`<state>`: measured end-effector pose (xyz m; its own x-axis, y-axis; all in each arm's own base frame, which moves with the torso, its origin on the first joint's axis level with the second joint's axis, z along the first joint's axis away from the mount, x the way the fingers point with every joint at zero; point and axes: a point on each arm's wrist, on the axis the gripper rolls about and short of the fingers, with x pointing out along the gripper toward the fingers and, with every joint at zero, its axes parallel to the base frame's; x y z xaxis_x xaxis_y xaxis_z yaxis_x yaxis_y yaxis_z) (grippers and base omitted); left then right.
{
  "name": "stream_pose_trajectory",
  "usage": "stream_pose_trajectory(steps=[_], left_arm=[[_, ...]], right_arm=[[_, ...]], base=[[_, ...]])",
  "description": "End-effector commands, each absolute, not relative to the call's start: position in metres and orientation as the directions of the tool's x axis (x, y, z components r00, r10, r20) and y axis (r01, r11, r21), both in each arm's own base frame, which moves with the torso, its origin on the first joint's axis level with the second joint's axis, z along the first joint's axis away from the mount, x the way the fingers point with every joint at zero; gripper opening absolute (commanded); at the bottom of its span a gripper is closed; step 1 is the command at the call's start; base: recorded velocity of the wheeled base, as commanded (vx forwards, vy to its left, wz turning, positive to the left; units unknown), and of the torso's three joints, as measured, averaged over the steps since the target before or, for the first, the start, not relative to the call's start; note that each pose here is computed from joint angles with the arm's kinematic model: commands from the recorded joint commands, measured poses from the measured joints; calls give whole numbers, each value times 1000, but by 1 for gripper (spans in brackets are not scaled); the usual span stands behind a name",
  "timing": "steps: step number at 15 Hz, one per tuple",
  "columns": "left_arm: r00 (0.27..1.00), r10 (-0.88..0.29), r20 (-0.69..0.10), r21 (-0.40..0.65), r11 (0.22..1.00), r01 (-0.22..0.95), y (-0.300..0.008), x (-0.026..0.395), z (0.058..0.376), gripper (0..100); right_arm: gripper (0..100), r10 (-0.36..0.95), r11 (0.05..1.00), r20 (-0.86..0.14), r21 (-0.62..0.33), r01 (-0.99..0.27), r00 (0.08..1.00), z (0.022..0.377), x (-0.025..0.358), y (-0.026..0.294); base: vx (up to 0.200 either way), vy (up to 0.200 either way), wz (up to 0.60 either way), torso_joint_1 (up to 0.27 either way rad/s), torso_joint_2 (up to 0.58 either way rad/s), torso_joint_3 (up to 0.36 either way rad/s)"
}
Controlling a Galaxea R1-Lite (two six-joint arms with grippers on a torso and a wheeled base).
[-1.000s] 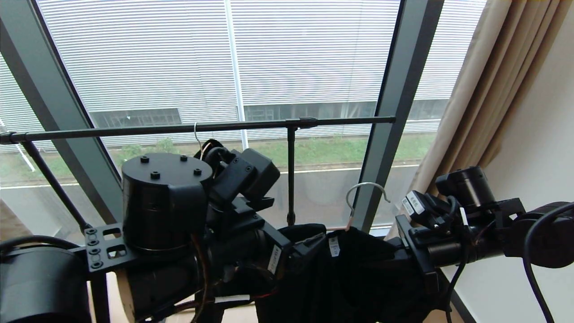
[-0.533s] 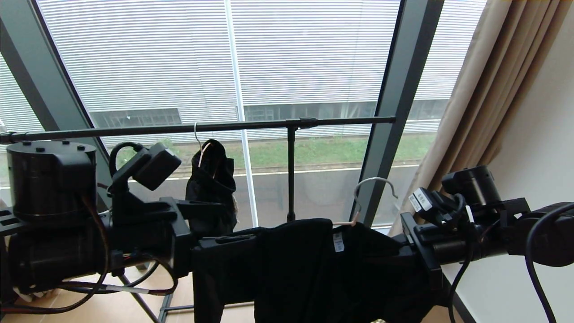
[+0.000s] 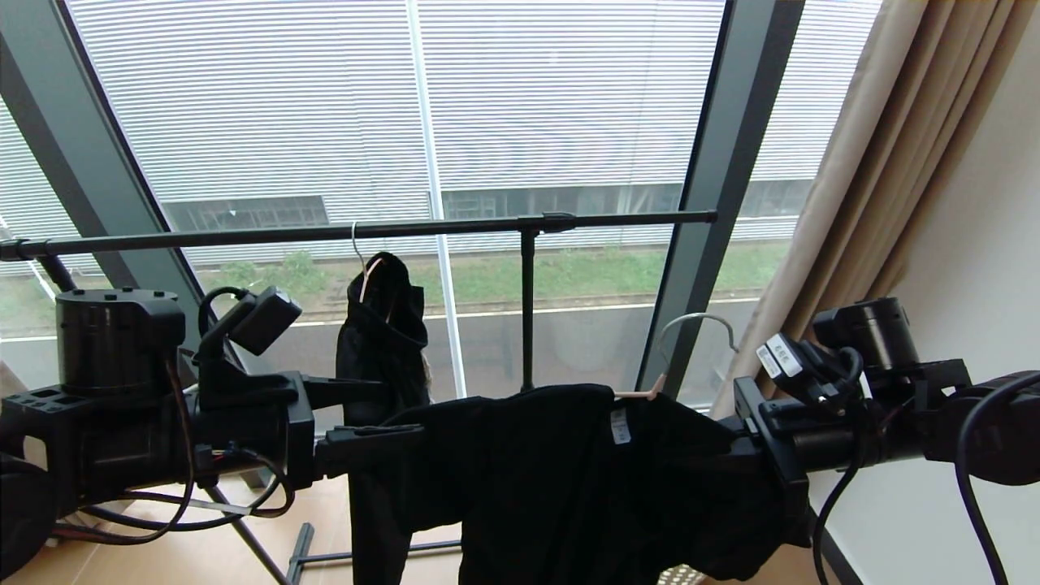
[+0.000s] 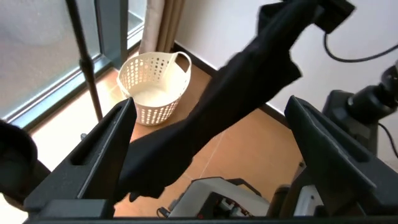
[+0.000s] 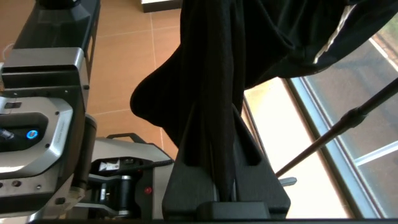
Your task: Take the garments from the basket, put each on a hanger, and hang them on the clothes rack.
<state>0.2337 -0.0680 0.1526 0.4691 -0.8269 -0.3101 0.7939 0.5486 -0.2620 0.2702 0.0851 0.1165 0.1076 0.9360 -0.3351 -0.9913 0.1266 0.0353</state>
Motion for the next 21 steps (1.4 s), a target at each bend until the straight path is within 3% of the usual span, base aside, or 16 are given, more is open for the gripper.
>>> stream_pose_trajectory(steps=[1,10,16,17,21], left_arm=[[453,-823,-342,-295,552,780,-70,241,138,100],[397,-835,-381,-332,524,785,-85,254,117,100],[400,-834,-380,-329,526,784,-84,252,115,100],[400,-834,-380,-329,526,784,-84,252,115,0],[398,-834,-382,-329,525,785,-84,250,114,0]], right_arm=[[0,936,127,-335,39,-991,107,115,270,85],[0,940,139,-315,9,-990,129,125,267,77],[0,939,157,-309,-3,-988,150,129,267,72],[0,939,157,-309,-3,-988,150,129,267,72],[0,939,157,-309,-2,-988,150,129,268,72]], base=[[0,0,0,0,0,0],[0,0,0,0,0,0],[0,0,0,0,0,0],[0,0,0,0,0,0],[0,0,0,0,0,0]])
